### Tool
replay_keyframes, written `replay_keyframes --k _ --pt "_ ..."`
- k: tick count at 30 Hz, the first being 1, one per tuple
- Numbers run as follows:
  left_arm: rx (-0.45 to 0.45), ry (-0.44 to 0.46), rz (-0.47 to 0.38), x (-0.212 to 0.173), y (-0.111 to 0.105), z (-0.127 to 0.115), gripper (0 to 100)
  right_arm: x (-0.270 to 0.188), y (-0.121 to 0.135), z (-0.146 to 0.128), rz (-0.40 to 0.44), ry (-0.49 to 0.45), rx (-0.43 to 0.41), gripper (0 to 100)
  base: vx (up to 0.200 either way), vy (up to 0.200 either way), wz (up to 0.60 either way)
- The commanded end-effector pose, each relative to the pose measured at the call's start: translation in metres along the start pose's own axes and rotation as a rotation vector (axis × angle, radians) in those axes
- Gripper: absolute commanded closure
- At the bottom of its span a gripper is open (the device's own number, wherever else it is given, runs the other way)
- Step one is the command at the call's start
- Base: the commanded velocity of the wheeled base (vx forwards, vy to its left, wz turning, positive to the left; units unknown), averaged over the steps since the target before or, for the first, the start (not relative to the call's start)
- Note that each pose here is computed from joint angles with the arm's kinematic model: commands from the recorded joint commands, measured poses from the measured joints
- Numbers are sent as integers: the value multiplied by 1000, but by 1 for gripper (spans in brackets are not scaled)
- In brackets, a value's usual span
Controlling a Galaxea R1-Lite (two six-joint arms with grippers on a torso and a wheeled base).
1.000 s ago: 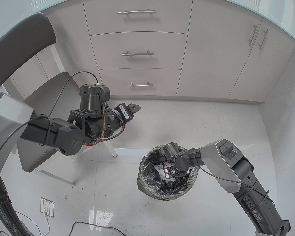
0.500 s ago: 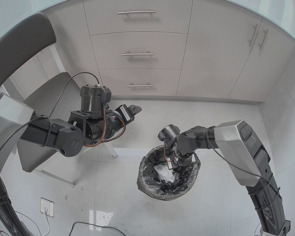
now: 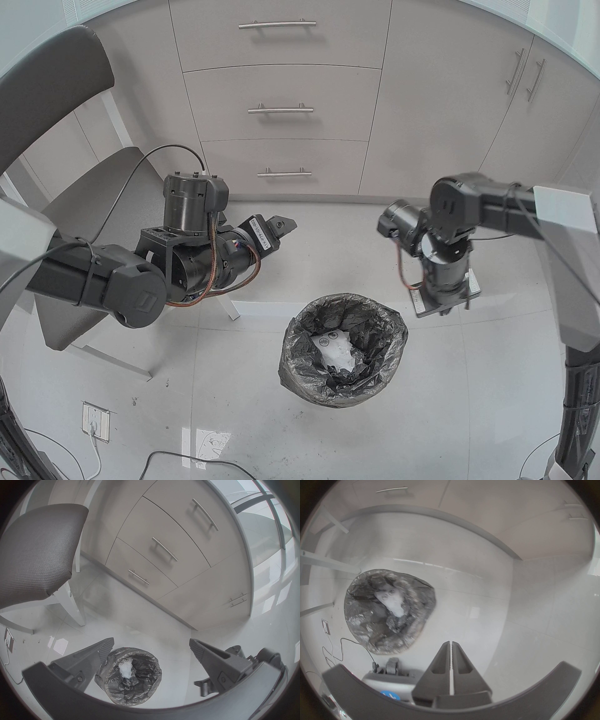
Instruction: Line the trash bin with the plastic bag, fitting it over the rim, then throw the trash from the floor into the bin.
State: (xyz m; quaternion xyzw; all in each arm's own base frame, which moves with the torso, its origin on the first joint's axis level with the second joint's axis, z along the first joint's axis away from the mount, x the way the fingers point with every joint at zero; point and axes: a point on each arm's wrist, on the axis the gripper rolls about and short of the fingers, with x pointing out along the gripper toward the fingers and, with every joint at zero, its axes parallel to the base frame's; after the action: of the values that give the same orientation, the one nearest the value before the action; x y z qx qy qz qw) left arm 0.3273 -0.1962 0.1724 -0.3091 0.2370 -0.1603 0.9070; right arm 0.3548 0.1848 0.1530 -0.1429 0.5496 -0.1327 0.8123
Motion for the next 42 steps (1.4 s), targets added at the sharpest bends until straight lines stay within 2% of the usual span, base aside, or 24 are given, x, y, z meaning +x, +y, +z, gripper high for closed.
replay_keyframes --k 1,3,5,6,7,9,10,13,17,18,19,20,21,22,23,26,29,30,33,34,38,42 --pt "21 -18 -60 -33 -19 3 0 -84 -111 -34 -46 52 157 100 0 0 0" --pt "30 -23 -70 -44 -23 2 0 -106 -140 -54 -71 91 186 100 0 0 0" --pt "58 -28 -78 -56 -24 3 0 -125 -162 -65 -60 31 261 100 0 0 0" --pt "59 -28 -78 -57 -24 3 0 -126 -163 -66 -59 27 268 100 0 0 0" --pt "100 -33 -80 -68 -22 3 0 -145 -186 -81 -54 -35 326 100 0 0 0" --pt "130 -40 -80 -78 -20 4 0 -160 -203 -94 -51 -82 360 100 0 0 0" --pt "157 -54 -88 -91 -19 6 0 -177 -220 -113 -39 -139 371 100 0 0 0" --pt "183 -95 -114 -122 -19 12 0 -214 -252 -162 -11 -283 345 100 0 0 0" --pt "202 -159 -157 -164 -19 19 0 -256 -291 -256 -10 -521 274 100 0 0 0" --pt "202 -159 -157 -164 -19 19 0 -256 -291 -256 -10 -521 274 100 0 0 0" --pt "224 -189 -173 -184 -18 21 0 -267 -302 -300 -36 -616 254 100 0 0 0" --pt "243 -215 -181 -196 -16 23 0 -271 -307 -327 -50 -676 268 100 0 0 0" --pt "264 -238 -177 -207 -13 23 0 -275 -310 -347 -57 -733 308 100 0 0 0" --pt "274 -247 -168 -211 -11 23 0 -277 -311 -356 -59 -762 329 100 0 0 0" --pt "306 -281 -132 -226 -7 22 0 -282 -312 -386 -76 -859 406 100 0 0 0" --pt "362 -342 -36 -255 3 18 0 -290 -304 -444 -123 -1052 558 100 0 0 0" --pt "365 -372 -38 -286 10 15 0 -278 -288 -467 -157 -1110 608 100 0 0 0" --pt "363 -382 -45 -307 15 12 0 -271 -277 -479 -173 -1175 634 100 0 0 0" --pt "353 -414 -12 -344 27 8 0 -255 -259 -501 -212 -1345 612 100 0 0 0" --pt "348 -432 5 -353 29 8 0 -251 -257 -505 -232 -1373 603 100 0 0 0" --pt "333 -512 65 -387 34 5 0 -230 -246 -524 -293 -1426 574 100 0 0 0" --pt "315 -605 111 -417 32 2 0 -213 -244 -544 -262 -1485 564 100 0 0 0"
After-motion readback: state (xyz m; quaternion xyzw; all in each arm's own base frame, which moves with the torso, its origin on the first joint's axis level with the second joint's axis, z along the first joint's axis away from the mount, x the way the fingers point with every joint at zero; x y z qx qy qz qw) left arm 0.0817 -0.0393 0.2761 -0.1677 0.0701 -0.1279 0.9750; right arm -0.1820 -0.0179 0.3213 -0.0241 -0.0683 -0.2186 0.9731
